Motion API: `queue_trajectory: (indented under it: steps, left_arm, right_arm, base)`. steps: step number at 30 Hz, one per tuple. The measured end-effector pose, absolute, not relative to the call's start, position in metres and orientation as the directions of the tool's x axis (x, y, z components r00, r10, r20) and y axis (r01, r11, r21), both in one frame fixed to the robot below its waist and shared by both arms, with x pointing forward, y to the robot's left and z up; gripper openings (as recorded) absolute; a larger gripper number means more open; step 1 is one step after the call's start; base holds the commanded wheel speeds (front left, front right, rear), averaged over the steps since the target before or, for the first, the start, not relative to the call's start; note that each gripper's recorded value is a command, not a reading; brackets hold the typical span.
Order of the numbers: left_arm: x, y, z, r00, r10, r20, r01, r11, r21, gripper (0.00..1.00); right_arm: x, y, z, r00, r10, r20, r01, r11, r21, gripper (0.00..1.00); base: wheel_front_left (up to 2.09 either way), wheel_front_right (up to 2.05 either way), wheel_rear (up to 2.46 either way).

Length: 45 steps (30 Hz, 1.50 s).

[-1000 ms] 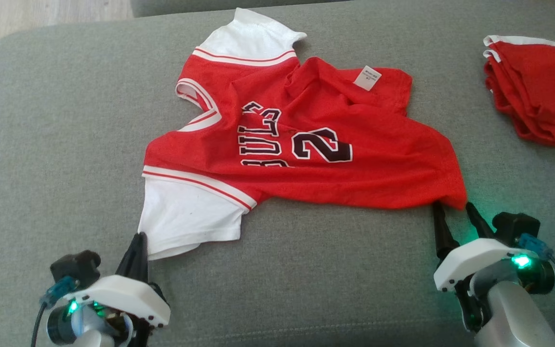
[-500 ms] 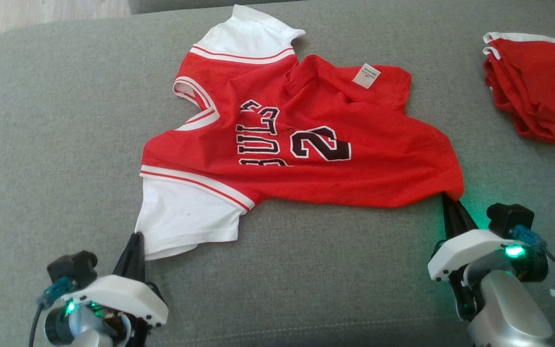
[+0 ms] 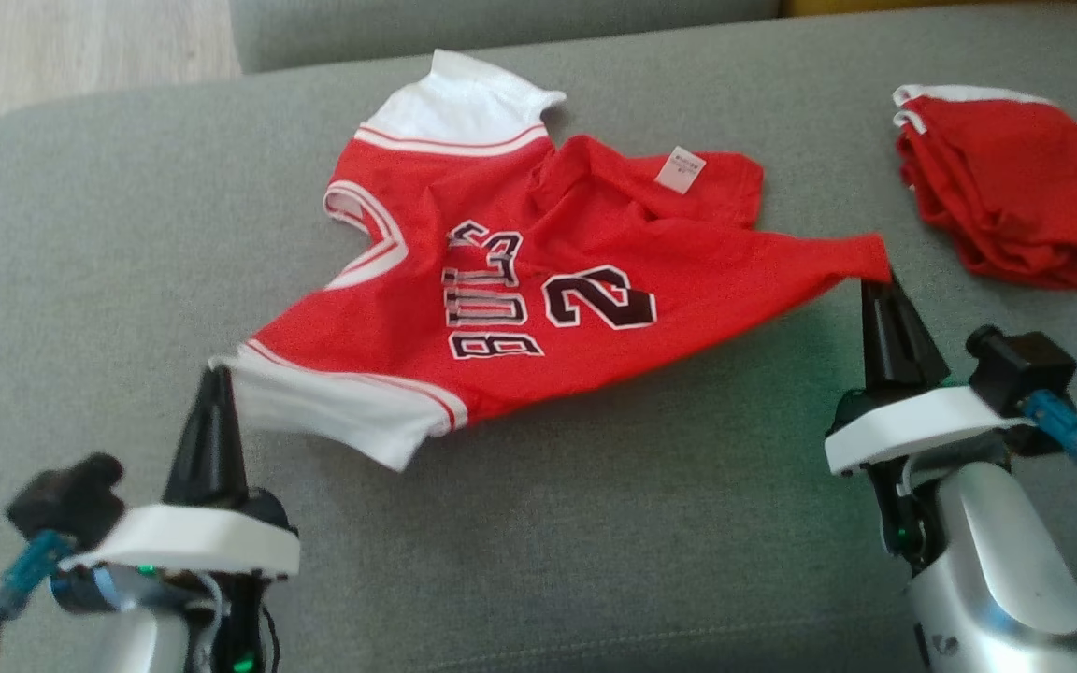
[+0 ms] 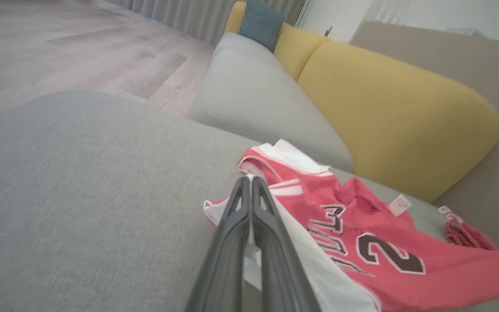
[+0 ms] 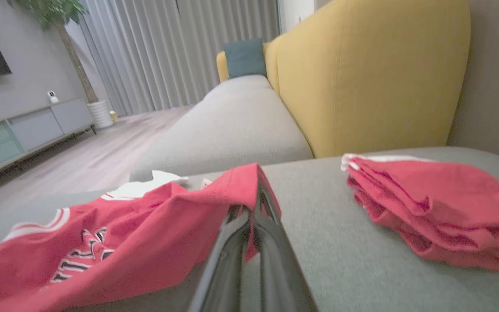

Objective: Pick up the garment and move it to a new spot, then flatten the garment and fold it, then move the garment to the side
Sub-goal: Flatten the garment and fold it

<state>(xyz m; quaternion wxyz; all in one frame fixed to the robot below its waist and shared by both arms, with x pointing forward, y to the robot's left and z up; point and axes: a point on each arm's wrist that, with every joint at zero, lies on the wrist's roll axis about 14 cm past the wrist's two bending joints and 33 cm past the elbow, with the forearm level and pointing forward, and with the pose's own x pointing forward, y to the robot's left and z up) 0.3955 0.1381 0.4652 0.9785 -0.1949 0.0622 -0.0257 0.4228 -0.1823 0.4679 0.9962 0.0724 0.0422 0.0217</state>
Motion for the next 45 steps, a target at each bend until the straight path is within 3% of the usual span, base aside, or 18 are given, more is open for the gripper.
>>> queue_trajectory:
  steps: [5,11,20,24,27,32,35,37,45]
  left_arm:
    - [0.4,0.138,0.535,0.993,-0.062,0.104,0.102,0.896,-0.431,0.0]
    - [0.387,0.147,0.623,0.936,-0.057,0.346,0.203,0.893,-0.402,0.0]
    - [0.346,0.135,0.767,0.718,-0.175,0.674,0.389,0.904,-0.179,0.0]
    - [0.337,0.129,0.809,0.638,-0.228,0.736,0.419,0.904,-0.083,0.0]
    - [0.344,0.125,0.823,0.623,-0.258,0.738,0.424,0.905,-0.041,0.0]
    - [0.396,0.116,0.805,0.707,-0.301,0.64,0.417,0.908,-0.034,0.0]
    - [0.44,0.113,0.785,0.764,-0.314,0.564,0.407,0.913,-0.043,0.0]
    - [0.485,0.11,0.771,0.802,-0.332,0.497,0.364,0.931,0.033,0.0]
    - [0.562,0.119,0.819,0.761,-0.274,0.588,0.208,0.962,0.178,0.0]
  right_arm:
    - [0.418,-0.178,0.523,0.995,0.065,0.08,-0.075,0.988,0.137,0.0]
    - [0.405,-0.175,0.597,0.959,0.077,0.274,-0.111,0.988,0.109,0.0]
    - [0.368,-0.178,0.711,0.832,0.094,0.546,-0.12,0.993,0.011,0.0]
    - [0.36,-0.177,0.751,0.773,0.111,0.624,-0.114,0.993,-0.035,0.0]
    - [0.364,-0.174,0.756,0.775,0.12,0.62,-0.116,0.992,-0.048,0.0]
    - [0.401,-0.165,0.73,0.842,0.148,0.518,-0.165,0.986,-0.014,0.0]
    - [0.439,-0.159,0.716,0.874,0.168,0.456,-0.189,0.982,0.001,0.0]
    - [0.482,-0.156,0.717,0.882,0.185,0.432,-0.192,0.981,-0.028,0.0]
    - [0.569,-0.155,0.769,0.841,0.173,0.512,-0.117,0.983,-0.14,0.0]
  base:
    - [0.0,0.0,0.0]
    - [0.0,0.0,0.0]
    - [0.0,0.0,0.0]
    - [0.0,0.0,0.0]
    - [0.0,0.0,0.0]
    - [0.0,0.0,0.0]
    - [0.0,0.0,0.0]
    - [0.0,0.0,0.0]
    - [0.0,0.0,0.0]
